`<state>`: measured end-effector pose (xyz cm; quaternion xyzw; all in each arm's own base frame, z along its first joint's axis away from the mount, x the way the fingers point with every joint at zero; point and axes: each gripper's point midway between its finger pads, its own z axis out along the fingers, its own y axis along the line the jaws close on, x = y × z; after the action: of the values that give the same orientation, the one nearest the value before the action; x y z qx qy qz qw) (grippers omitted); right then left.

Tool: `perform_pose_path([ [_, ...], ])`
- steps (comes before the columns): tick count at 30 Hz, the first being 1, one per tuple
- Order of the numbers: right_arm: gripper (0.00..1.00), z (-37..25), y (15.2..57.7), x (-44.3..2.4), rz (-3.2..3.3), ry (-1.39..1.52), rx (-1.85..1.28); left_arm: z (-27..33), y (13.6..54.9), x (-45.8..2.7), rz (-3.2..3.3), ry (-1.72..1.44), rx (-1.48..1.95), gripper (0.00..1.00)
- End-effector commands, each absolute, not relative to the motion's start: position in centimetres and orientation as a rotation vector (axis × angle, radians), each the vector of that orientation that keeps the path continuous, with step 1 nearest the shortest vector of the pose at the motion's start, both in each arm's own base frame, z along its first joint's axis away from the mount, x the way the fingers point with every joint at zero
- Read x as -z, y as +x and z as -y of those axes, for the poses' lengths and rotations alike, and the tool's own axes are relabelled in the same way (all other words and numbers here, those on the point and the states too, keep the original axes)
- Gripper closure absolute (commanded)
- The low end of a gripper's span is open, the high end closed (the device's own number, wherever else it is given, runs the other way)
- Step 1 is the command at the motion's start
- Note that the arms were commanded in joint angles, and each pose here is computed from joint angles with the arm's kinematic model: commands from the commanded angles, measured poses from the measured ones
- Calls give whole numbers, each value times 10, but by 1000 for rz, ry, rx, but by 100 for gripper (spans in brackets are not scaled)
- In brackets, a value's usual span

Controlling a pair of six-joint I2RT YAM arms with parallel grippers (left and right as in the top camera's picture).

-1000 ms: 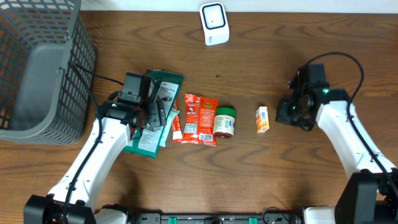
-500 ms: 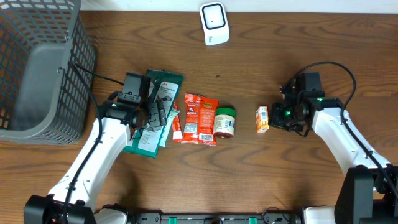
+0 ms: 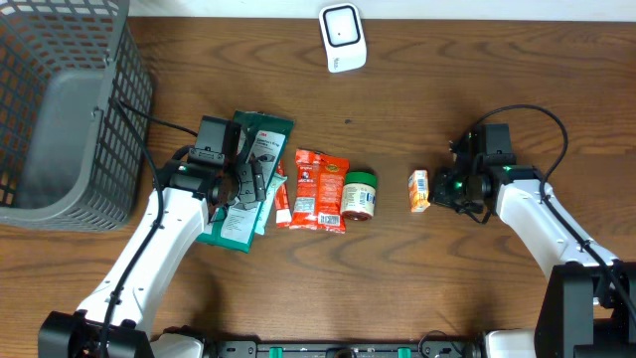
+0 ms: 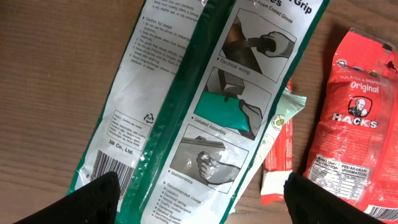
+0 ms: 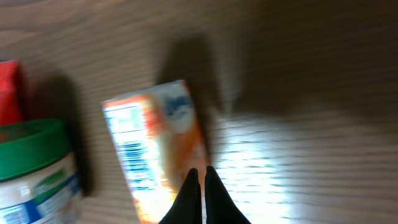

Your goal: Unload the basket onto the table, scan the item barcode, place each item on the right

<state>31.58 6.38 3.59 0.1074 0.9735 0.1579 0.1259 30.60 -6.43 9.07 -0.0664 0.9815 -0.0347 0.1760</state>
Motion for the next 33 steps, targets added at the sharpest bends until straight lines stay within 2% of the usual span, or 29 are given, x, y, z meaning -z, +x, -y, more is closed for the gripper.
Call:
perform_pose_path([
  [1,99,-97,315,-47,-2801,179,-718,62,303,-86,-2793,-188,85,15],
  [4,97,-110,317,-56,-2760,128,-838,62,303,-86,-2792,-188,85,15],
  [10,94,-111,318,-57,-2753,123,-849,62,303,-86,-2792,-188,85,15],
  [15,78,-110,318,-56,-2753,127,-846,62,303,-86,-2792,-188,85,15],
  [17,69,-111,316,-56,-2763,130,-855,62,303,-86,-2793,-188,85,15],
  [23,57,-113,316,-73,-2785,78,-864,62,303,-86,-2792,-188,85,15],
  [26,48,-116,318,-93,-2788,-81,-833,62,303,-86,-2792,-188,85,15],
  [33,47,-102,334,-116,-2801,-91,-636,62,303,-86,-2793,-188,85,15],
])
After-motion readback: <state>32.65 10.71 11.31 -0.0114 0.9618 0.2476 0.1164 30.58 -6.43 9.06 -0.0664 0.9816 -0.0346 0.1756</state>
